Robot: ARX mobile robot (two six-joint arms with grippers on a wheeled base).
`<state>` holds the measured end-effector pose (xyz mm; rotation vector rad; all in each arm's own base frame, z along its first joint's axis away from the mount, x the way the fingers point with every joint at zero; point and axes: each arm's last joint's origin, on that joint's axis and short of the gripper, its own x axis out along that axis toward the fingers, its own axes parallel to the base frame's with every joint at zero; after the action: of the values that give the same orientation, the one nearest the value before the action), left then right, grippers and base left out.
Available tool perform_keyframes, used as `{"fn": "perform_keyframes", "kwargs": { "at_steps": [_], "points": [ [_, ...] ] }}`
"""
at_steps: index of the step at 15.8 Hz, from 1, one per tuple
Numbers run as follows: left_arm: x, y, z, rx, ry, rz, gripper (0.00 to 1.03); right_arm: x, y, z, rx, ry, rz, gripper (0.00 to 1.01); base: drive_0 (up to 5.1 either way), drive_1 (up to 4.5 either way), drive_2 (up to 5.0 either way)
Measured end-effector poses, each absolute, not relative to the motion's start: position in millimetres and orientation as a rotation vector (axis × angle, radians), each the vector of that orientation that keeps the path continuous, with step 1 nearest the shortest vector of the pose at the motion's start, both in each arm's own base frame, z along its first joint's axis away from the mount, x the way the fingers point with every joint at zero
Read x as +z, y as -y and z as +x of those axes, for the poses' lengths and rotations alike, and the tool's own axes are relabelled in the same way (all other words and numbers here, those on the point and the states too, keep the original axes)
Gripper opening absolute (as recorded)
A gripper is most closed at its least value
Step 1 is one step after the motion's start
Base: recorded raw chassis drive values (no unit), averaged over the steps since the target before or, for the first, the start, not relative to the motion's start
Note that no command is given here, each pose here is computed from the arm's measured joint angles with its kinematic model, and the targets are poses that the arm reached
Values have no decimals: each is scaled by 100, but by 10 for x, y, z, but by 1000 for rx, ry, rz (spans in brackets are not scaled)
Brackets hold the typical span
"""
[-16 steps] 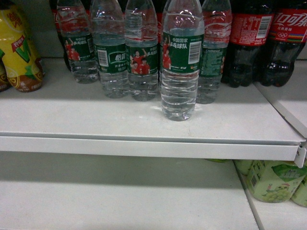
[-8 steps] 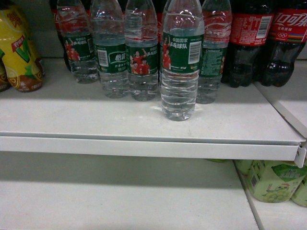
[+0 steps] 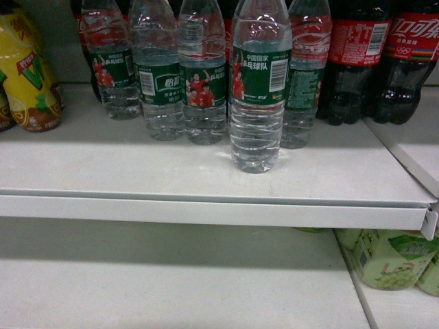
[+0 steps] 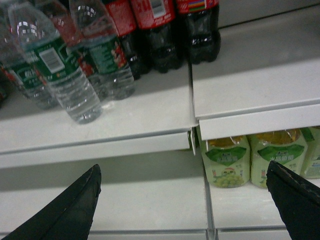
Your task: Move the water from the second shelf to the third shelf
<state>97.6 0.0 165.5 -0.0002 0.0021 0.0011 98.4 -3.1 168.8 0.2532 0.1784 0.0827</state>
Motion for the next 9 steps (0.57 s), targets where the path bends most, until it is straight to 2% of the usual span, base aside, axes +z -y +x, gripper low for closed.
{"fn": "perform_keyframes", "kwargs": {
  "at_steps": [2,5,7,9],
  "points": [
    [1655,0,976,1,-2,0,98,2021,88,1030,96,-78,259,98,0,0,0],
    [1655,0,976,1,-2,0,98,2492,93,1372,140,11,236,98,0,0,0],
    [1655,0,976,0,-2,0,98,2738,24,1628,186,49,222,98,0,0,0],
    [1655,0,976,0,-2,0,98,2662,-151,1883,236,1,206,98,0,0,0]
  ]
}}
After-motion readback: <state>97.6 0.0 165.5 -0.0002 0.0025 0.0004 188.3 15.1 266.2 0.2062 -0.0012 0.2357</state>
